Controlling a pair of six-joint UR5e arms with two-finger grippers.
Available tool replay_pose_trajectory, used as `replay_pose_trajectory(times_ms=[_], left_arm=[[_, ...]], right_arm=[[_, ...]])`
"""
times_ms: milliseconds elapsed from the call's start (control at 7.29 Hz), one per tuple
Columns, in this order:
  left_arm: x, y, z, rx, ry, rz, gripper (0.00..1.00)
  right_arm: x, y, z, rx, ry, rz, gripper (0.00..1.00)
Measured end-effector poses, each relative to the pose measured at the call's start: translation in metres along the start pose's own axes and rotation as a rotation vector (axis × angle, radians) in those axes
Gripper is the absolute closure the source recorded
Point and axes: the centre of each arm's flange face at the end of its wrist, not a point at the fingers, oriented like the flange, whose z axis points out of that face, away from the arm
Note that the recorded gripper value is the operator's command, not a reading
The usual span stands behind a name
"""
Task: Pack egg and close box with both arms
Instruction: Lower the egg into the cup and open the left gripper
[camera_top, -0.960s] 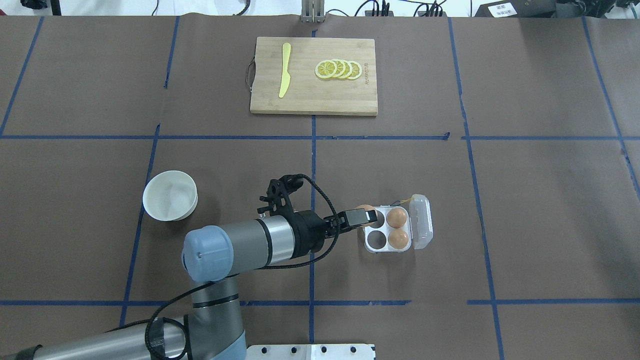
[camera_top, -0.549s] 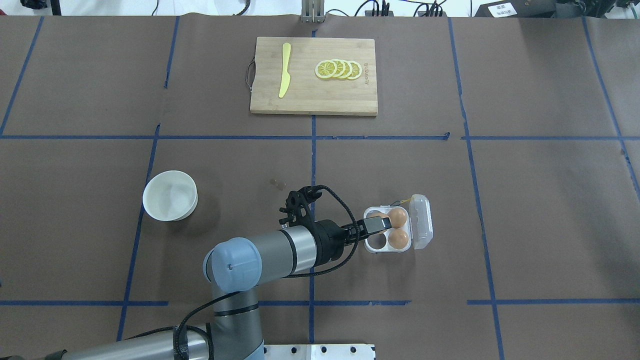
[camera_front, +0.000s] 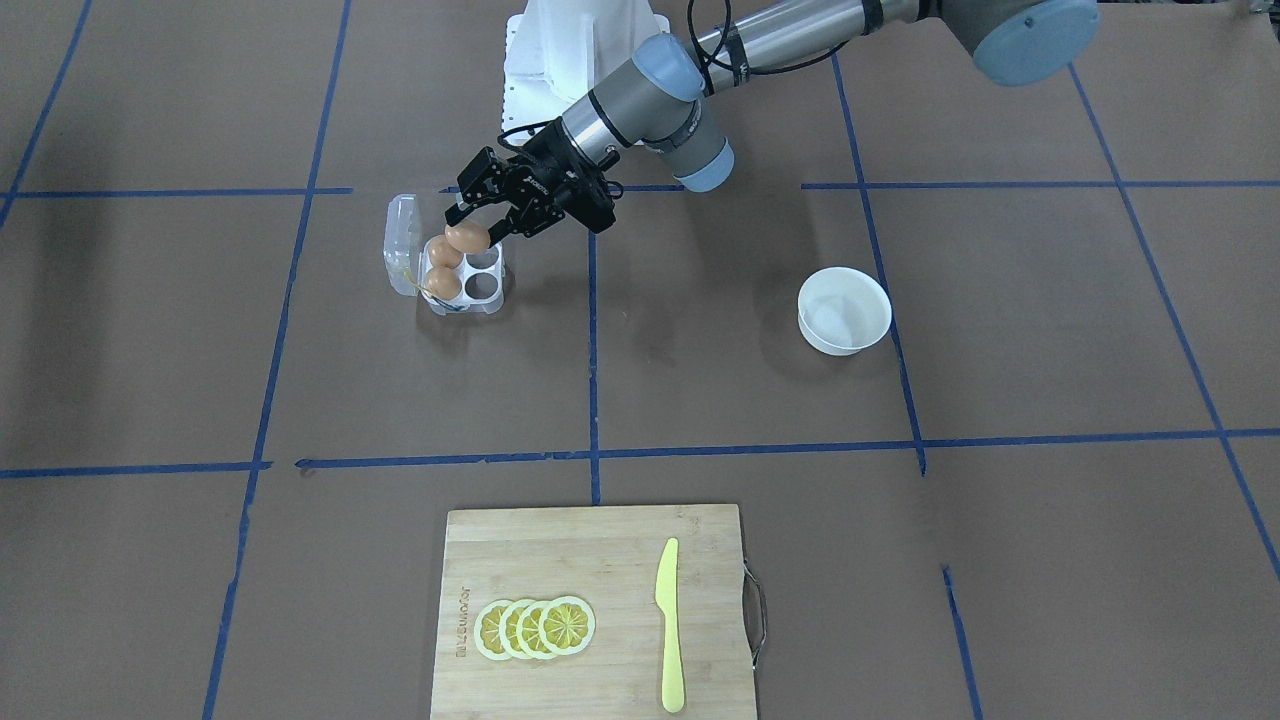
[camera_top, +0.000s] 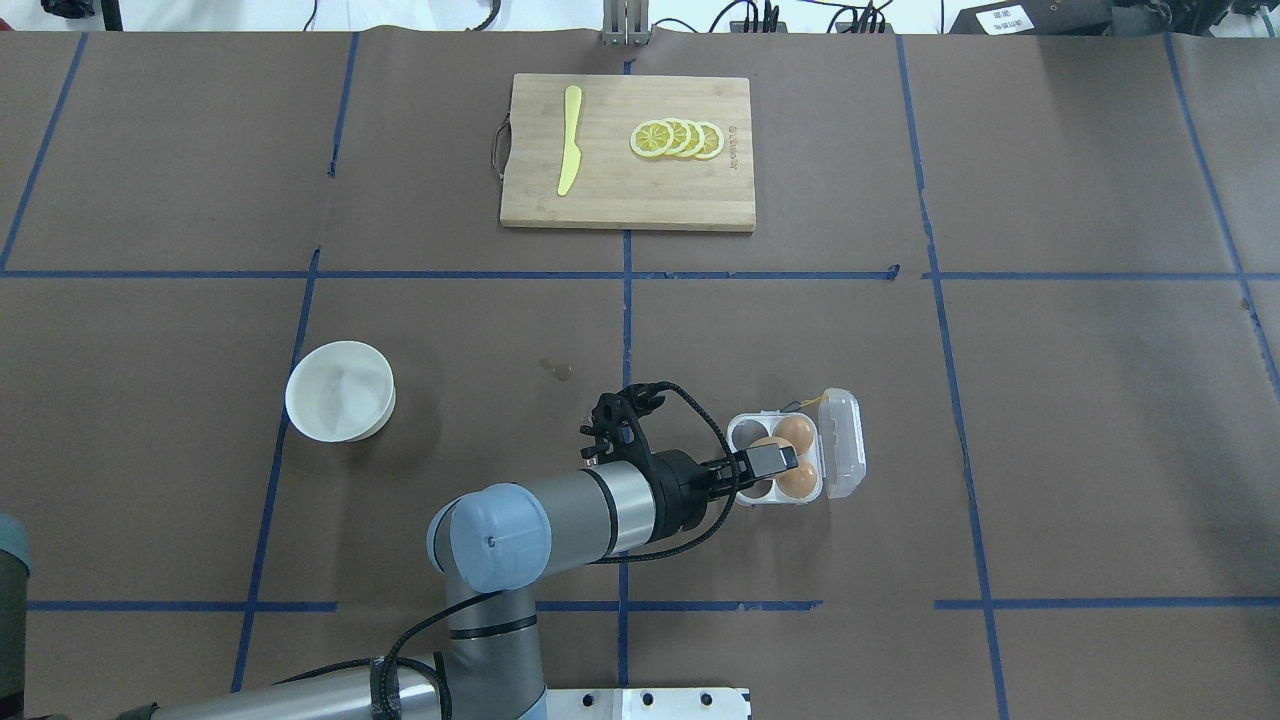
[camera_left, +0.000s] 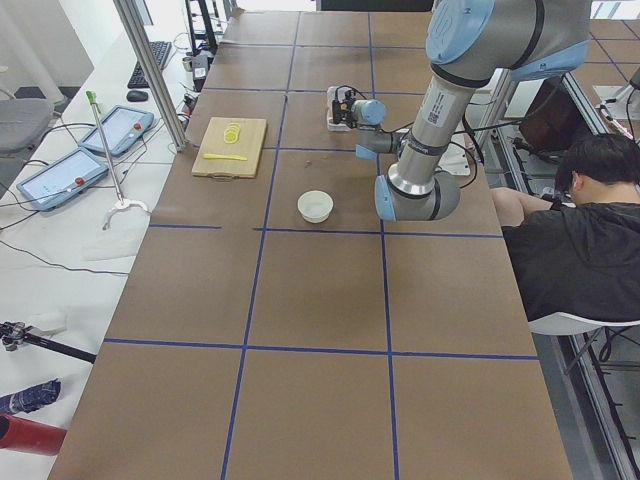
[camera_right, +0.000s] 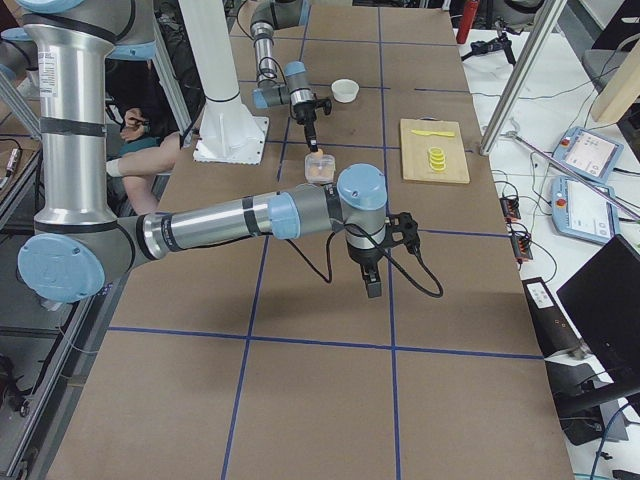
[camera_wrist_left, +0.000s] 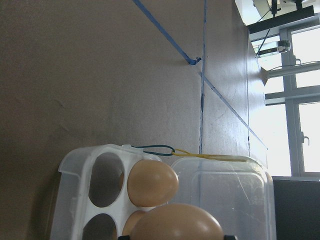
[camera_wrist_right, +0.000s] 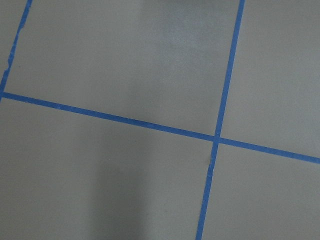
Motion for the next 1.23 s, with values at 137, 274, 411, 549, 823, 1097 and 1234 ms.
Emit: replay_pose_trajectory(times_ms=[137,274,411,549,823,1097,1234], left_arm=[[-0.0002,0.0012,0.0003,-0.002,0.000,0.000,0.42],[0.0001,0.0016,0.0003,-0.003,0.000,0.000,0.38],[0.0009,0.0024,0.0000,-0.005,0.002,0.000,0.32],[0.0018,0.0030,-0.0005,-0.007,0.004,0.001,0.28],[0.0022,0.0048,-0.0011,-0.012,0.005,0.005,0.28],[0.0016,0.0064,-0.0013,-0.015,0.004,0.006,0.28],[0.0010,0.0066,-0.0014,-0.015,0.004,0.006,0.28]], right_arm=[[0.0001,0.0000,-0.0001,0.000,0.000,0.000,0.00],[0.0001,0.0000,-0.0001,0.000,0.000,0.000,0.00],[0.0001,0.0000,-0.0001,0.000,0.000,0.000,0.00],[0.0005,0.0001,-0.0006,0.001,0.000,0.001,0.00],[0.0009,0.0002,-0.0010,0.002,0.001,0.002,0.00],[0.0011,0.0002,-0.0011,0.002,0.001,0.002,0.00],[0.0011,0.0002,-0.0012,0.002,0.001,0.002,0.00]])
